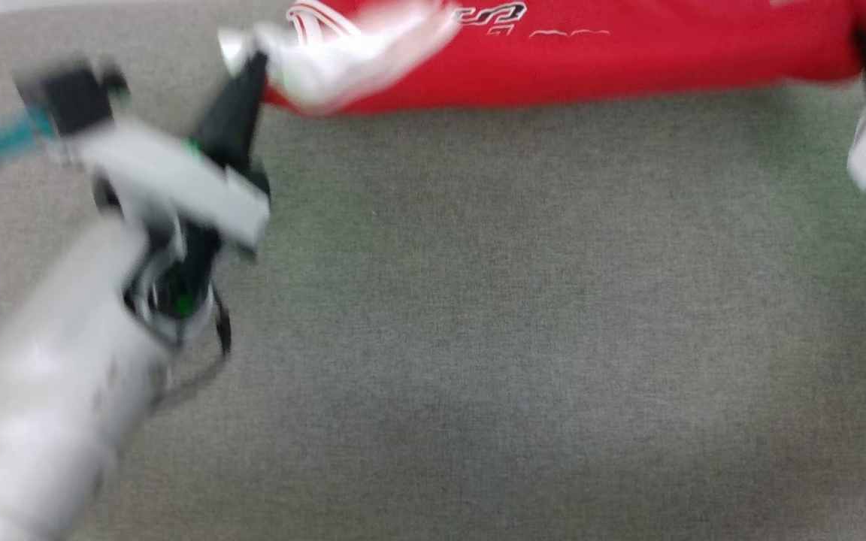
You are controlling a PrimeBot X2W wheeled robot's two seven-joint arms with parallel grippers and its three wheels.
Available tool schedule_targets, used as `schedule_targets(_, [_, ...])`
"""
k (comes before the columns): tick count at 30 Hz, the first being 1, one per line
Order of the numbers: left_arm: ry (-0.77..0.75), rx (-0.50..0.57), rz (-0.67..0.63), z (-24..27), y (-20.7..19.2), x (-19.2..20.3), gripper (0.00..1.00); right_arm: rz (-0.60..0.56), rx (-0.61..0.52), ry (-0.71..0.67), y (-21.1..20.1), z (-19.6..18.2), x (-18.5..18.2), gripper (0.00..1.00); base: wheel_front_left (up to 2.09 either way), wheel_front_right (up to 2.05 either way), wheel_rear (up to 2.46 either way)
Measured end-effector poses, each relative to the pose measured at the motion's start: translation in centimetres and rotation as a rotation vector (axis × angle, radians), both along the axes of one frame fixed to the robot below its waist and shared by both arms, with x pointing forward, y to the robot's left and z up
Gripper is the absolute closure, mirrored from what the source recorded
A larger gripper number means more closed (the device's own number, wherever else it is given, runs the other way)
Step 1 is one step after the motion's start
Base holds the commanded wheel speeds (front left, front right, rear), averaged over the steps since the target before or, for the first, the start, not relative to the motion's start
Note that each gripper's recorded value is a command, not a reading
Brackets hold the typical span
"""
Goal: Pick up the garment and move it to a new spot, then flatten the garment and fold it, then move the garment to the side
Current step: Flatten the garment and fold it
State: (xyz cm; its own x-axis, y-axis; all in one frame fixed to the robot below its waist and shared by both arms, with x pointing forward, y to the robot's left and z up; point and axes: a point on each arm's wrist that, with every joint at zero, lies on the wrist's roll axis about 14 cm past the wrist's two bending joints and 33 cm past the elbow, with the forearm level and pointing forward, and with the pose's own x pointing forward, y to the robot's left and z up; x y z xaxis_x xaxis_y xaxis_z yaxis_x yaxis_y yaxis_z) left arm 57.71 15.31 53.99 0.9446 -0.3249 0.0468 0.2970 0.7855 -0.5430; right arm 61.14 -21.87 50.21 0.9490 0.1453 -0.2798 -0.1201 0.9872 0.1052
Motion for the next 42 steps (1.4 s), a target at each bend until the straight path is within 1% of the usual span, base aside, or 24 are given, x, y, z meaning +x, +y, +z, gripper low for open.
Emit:
schedule_targets(3, [0.05, -0.017, -0.011, -2.6, 0.0, -3.0, 1.0, 0.012, 0.023, 0.081, -0.7, -2.9, -2.9, 1.0, 0.0, 0.0, 0.0])
schedule_targets(5, [0.083, -0.048, -0.005, -3.9, 0.1, -5.1, 1.0, 0.024, 0.041, 0.148, -1.0, -4.8, -5.1, 1.0, 0.0, 0.0, 0.0])
schedule_targets(7, [0.103, -0.03, -0.019, -5.1, 0.0, -7.2, 1.0, 0.044, 0.063, 0.201, -0.9, -6.1, -7.1, 1.0, 0.0, 0.0, 0.0])
schedule_targets(8, [0.113, -0.038, -0.024, -5.5, -0.1, -8.2, 1.0, 0.055, 0.065, 0.219, -0.9, -6.5, -8.0, 1.0, 0.0, 0.0, 0.0])
schedule_targets(14, [0.144, -0.023, -0.099, -6.6, -1.4, -13.5, 1.0, 0.104, 0.086, 0.241, -1.1, -6.4, -12.0, 1.0, 0.0, 0.0, 0.0])
schedule_targets(17, [0.152, -0.034, -0.121, -6.6, -1.6, -15.5, 1.0, 0.117, 0.092, 0.253, -1.3, -6.2, -13.9, 1.0, 0.0, 0.0, 0.0])
schedule_targets(24, [0.193, -0.051, -0.171, -6.9, -2.1, -20.0, 1.0, 0.127, 0.108, 0.333, -1.9, -7.3, -18.8, 1.0, 0.0, 0.0, 0.0])
schedule_targets(27, [0.218, -0.052, -0.186, -7.1, -2.0, -21.6, 1.0, 0.131, 0.097, 0.378, -2.2, -8.0, -21.0, 1.0, 0.0, 0.0, 0.0])
schedule_targets(30, [0.221, -0.062, -0.187, -6.8, -1.8, -22.4, 1.0, 0.124, 0.093, 0.399, -2.5, -8.0, -22.4, 1.0, 0.0, 0.0, 0.0])
schedule_targets(34, [0.191, -0.03, -0.203, -6.2, -1.8, -22.2, 1.0, 0.106, 0.108, 0.369, -2.3, -6.9, -22.5, 1.0, 0.0, 0.0, 0.0])
schedule_targets(36, [0.162, -0.01, -0.23, -5.5, -2.2, -21.4, 1.0, 0.098, 0.117, 0.356, -2.1, -6.5, -22.1, 1.0, 0.0, 0.0, 0.0])
schedule_targets(38, [0.111, -0.017, -0.254, -4.0, -3.0, -20.0, 1.0, 0.099, 0.124, 0.345, -1.7, -6.2, -21.5, 1.0, 0.0, 0.0, 0.0])
schedule_targets(42, [0.072, 0.019, -0.291, -2.9, -3.5, -17.3, 1.0, 0.105, 0.114, 0.3, -1.1, -5.0, -19.2, 1.0, 0.0, 0.0, 0.0])
